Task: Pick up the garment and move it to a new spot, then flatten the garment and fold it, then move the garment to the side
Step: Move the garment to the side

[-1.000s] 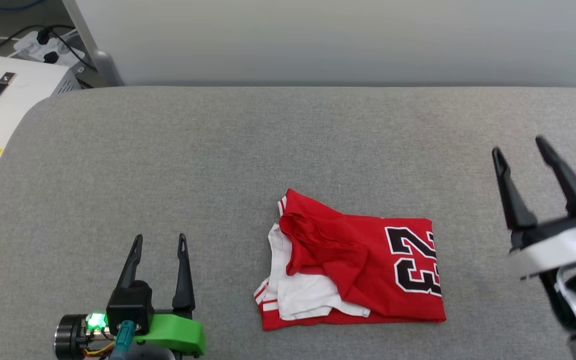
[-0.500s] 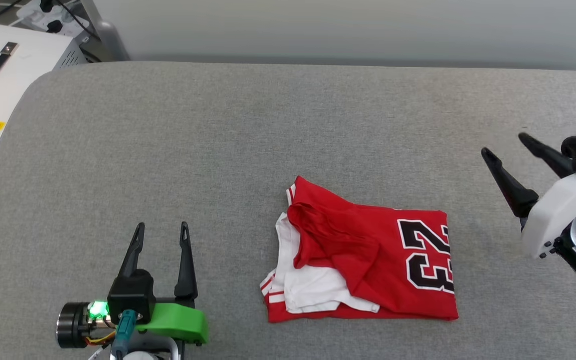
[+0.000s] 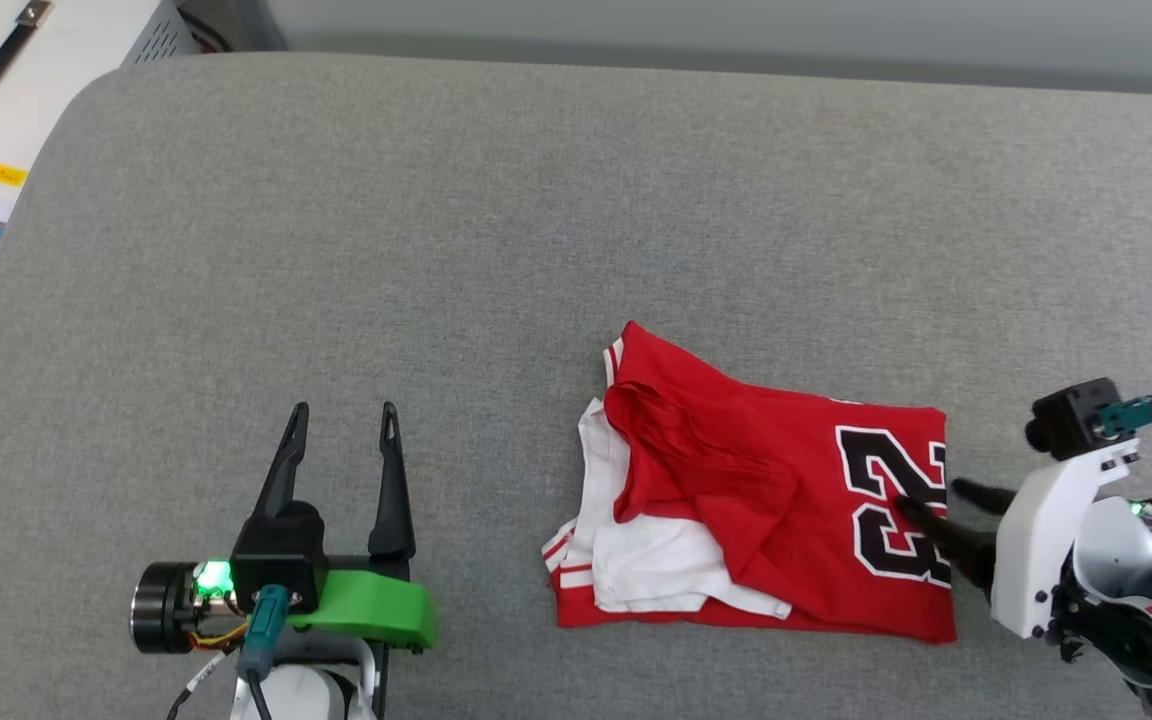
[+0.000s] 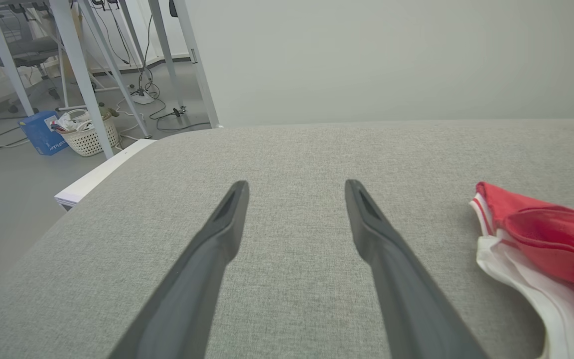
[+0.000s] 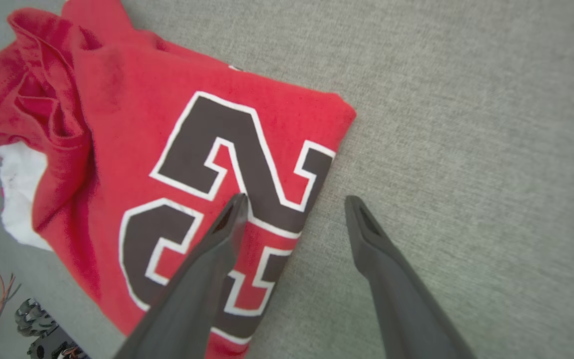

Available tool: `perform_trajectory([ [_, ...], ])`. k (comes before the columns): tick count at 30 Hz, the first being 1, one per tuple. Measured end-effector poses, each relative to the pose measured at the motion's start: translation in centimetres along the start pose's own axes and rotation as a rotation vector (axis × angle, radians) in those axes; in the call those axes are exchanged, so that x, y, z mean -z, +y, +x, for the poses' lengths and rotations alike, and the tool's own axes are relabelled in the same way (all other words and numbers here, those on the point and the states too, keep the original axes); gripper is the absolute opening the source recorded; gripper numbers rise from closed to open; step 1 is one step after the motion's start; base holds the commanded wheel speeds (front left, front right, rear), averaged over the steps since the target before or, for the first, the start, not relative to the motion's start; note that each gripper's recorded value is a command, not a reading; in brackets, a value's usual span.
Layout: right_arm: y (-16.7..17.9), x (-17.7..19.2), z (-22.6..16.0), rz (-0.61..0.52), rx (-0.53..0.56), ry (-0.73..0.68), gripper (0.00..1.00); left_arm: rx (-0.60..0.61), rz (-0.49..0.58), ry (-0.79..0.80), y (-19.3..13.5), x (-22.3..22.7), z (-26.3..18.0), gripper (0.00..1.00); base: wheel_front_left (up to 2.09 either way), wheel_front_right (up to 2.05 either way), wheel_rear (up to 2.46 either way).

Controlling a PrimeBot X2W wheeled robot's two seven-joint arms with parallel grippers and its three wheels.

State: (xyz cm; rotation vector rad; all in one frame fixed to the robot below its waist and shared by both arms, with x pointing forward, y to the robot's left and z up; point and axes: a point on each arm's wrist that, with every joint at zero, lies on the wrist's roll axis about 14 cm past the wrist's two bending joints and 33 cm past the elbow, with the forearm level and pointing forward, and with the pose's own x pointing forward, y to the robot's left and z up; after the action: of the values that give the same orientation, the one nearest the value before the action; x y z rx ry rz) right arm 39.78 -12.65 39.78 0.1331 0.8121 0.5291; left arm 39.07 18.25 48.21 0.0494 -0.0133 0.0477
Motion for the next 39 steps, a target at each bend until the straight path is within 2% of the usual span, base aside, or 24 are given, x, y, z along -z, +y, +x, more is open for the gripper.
perform_trajectory([
  [6, 1.2, 2.5, 1.7, 0.124, -0.079, 0.147, 1.0, 0.003, 0.007, 0.013, 0.0, 0.6, 0.8, 1.0, 0.0, 0.0, 0.0],
  [10, 2.1, 3.7, 2.4, 0.112, -0.12, 0.239, 1.0, -0.005, 0.009, 0.019, 0.2, 0.8, 1.0, 1.0, 0.0, 0.0, 0.0],
  [13, 2.4, 3.6, 2.6, 0.084, -0.134, 0.251, 1.0, -0.017, 0.012, 0.028, 0.6, 1.0, 0.8, 1.0, 0.0, 0.0, 0.0],
  [14, 2.5, 3.5, 2.7, 0.08, -0.137, 0.242, 0.19, -0.021, 0.013, 0.029, 0.7, 1.0, 0.7, 1.0, 0.0, 0.0, 0.0],
  [15, 2.6, 3.2, 2.7, 0.078, -0.139, 0.229, 0.0, -0.023, 0.013, 0.029, 0.8, 1.0, 0.7, 1.0, 0.0, 0.0, 0.0],
  [22, 3.6, -0.3, 2.1, 0.0, -0.14, 0.074, 0.0, -0.03, 0.011, 0.007, 1.0, 0.2, 0.4, 1.0, 0.0, 0.0, 0.0],
  [27, 3.6, -4.5, 0.0, -0.149, -0.112, -0.045, 0.0, -0.012, 0.002, -0.001, 0.3, 0.0, 0.1, 1.0, 0.0, 0.0, 0.0],
  [34, 0.3, -6.6, -4.5, -0.273, 0.018, -0.088, 0.0, 0.056, -0.016, -0.028, -2.1, -0.7, 1.1, 1.0, 0.0, 0.0, 0.0],
  [39, -3.6, -6.7, -7.8, -0.284, 0.144, -0.081, 0.0, 0.121, -0.026, -0.047, -4.3, -1.0, 2.3, 1.0, 0.0, 0.0, 0.0],
])
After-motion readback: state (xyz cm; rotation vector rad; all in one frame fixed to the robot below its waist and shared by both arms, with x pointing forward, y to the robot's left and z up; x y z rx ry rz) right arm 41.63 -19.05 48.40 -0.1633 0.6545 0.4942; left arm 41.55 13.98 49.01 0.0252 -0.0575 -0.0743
